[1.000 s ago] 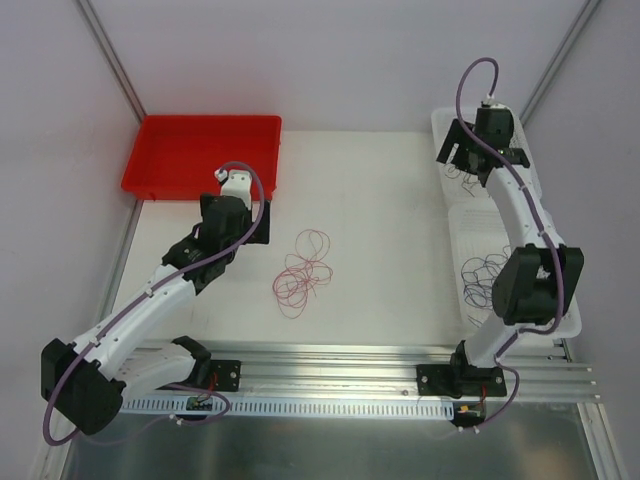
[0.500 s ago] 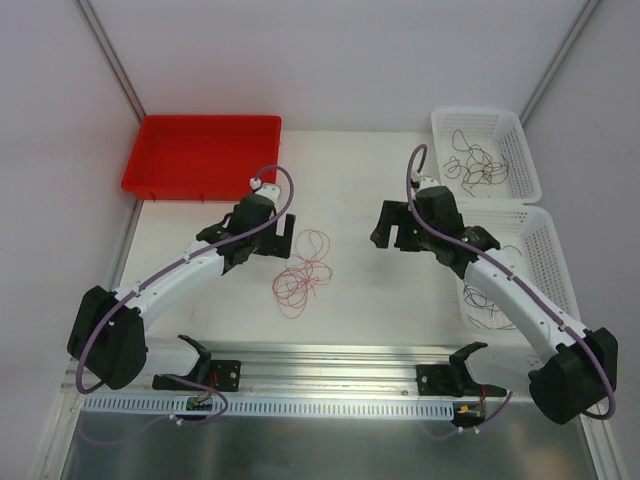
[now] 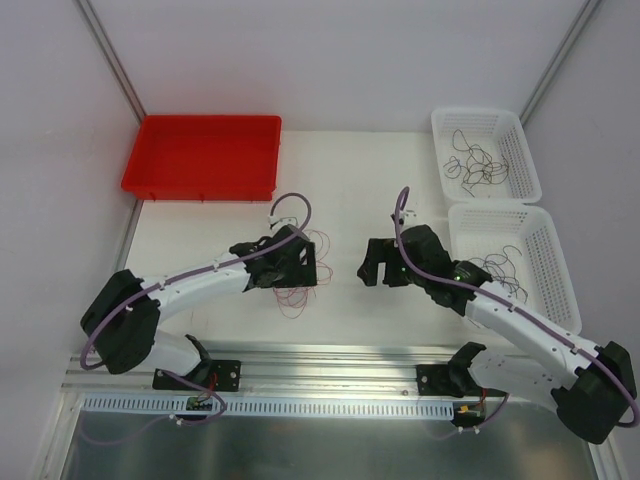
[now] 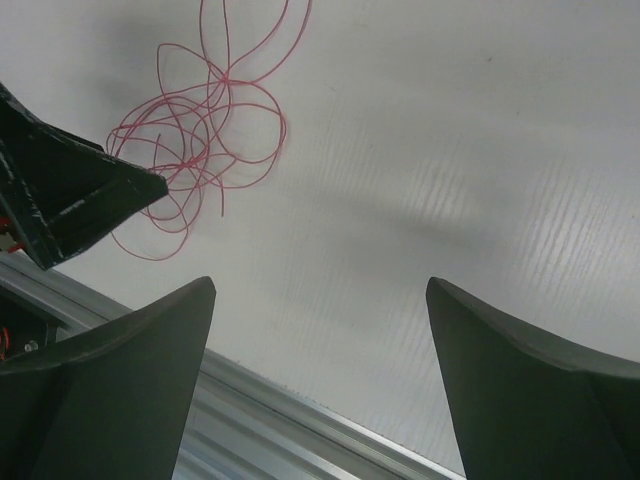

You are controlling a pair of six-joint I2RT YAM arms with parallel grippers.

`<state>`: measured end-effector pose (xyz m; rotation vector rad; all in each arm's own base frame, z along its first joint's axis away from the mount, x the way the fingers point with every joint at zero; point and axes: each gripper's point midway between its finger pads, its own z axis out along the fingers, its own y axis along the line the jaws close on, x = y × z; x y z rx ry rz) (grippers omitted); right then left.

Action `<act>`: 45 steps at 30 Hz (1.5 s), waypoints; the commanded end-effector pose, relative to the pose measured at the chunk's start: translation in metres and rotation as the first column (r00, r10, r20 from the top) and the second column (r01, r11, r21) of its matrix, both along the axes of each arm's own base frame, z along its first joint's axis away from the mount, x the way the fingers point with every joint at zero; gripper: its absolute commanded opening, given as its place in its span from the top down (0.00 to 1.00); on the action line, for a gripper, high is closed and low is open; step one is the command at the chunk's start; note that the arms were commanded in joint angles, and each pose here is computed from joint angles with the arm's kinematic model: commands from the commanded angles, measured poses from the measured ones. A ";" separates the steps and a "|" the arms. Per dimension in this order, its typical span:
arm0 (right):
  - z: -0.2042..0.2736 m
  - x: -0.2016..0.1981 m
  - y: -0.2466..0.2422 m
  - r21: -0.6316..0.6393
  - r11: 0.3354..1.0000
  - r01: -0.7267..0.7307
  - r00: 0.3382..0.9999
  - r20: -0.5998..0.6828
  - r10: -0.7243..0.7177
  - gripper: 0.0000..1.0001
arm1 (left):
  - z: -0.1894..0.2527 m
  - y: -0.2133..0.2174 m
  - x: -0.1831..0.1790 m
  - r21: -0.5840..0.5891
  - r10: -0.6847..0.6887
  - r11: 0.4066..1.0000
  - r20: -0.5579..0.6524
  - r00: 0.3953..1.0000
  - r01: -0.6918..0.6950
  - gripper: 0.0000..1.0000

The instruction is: Untangle the cables

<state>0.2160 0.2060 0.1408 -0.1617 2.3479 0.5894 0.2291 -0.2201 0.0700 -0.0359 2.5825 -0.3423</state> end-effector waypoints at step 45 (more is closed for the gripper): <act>0.096 -0.037 0.068 0.332 0.835 -0.439 0.857 0.435 0.277 0.14 | 0.174 -0.087 0.000 -0.304 -0.072 0.942 0.225 0.972 0.140 1.00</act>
